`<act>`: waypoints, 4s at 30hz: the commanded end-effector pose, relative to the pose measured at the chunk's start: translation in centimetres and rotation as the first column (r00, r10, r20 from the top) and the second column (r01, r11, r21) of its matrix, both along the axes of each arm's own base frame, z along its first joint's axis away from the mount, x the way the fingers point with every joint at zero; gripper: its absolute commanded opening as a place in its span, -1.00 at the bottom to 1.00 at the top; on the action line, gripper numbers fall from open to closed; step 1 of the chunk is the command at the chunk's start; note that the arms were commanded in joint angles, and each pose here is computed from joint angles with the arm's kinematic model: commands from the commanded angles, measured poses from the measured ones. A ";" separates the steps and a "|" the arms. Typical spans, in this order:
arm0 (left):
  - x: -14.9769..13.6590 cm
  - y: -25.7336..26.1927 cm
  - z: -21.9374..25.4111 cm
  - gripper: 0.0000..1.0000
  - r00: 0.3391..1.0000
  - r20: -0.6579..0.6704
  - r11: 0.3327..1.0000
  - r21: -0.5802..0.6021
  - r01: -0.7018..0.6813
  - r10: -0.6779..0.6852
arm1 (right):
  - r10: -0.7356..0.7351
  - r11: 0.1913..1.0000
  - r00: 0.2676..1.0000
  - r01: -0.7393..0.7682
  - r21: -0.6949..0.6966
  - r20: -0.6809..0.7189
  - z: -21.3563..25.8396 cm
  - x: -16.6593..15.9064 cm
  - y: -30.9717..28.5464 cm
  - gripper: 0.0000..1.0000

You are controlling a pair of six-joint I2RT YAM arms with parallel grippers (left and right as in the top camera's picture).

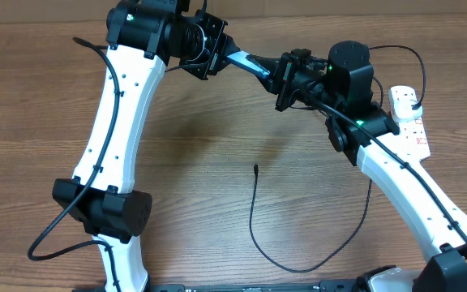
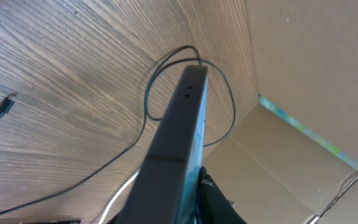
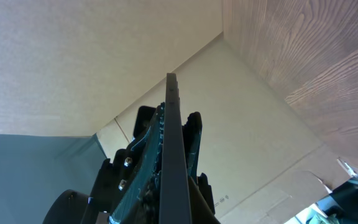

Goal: Plug charger to phone and switch on socket

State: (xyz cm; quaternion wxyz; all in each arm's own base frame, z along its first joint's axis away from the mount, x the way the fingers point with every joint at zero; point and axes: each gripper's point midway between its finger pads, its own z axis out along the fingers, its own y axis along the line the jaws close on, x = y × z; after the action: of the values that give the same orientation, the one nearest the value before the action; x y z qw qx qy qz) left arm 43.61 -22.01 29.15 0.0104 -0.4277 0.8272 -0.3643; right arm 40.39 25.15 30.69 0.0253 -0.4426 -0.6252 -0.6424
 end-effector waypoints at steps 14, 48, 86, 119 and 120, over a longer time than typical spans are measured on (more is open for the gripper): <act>-1.0 0.2 0.2 -0.92 1.000 0.006 0.999 0.053 0.001 -0.002 | -0.008 0.995 0.998 0.014 0.095 -0.059 1.7 -0.1 0.3 -0.53; 0.4 6.9 1.4 -0.92 0.949 0.205 0.971 0.055 0.233 -0.240 | 0.107 0.976 0.960 -0.051 -0.213 0.258 -0.3 -0.3 -0.4 1.00; -4.5 7.5 3.6 -0.92 0.525 0.564 0.709 0.163 0.687 -0.638 | 0.563 0.082 0.761 -0.438 -0.895 -0.322 -18.7 -14.3 -7.8 1.00; -2.6 9.9 6.3 -0.91 0.423 0.721 0.738 0.180 0.651 -0.549 | 0.571 -0.067 0.672 -0.535 -0.842 -0.472 -28.2 -14.5 -3.0 1.00; -2.6 9.9 6.3 -0.92 0.419 0.722 0.737 0.184 0.650 -0.551 | 0.573 -0.064 0.674 -0.532 -0.845 -0.467 -28.3 -14.4 -2.9 1.00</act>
State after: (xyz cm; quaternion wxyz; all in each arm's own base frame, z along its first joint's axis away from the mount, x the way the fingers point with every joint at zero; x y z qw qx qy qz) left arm 41.54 -11.79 34.02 0.1637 0.0535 0.8363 -0.5206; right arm 25.58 21.84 2.48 0.0029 -0.0534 -0.9972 -0.0529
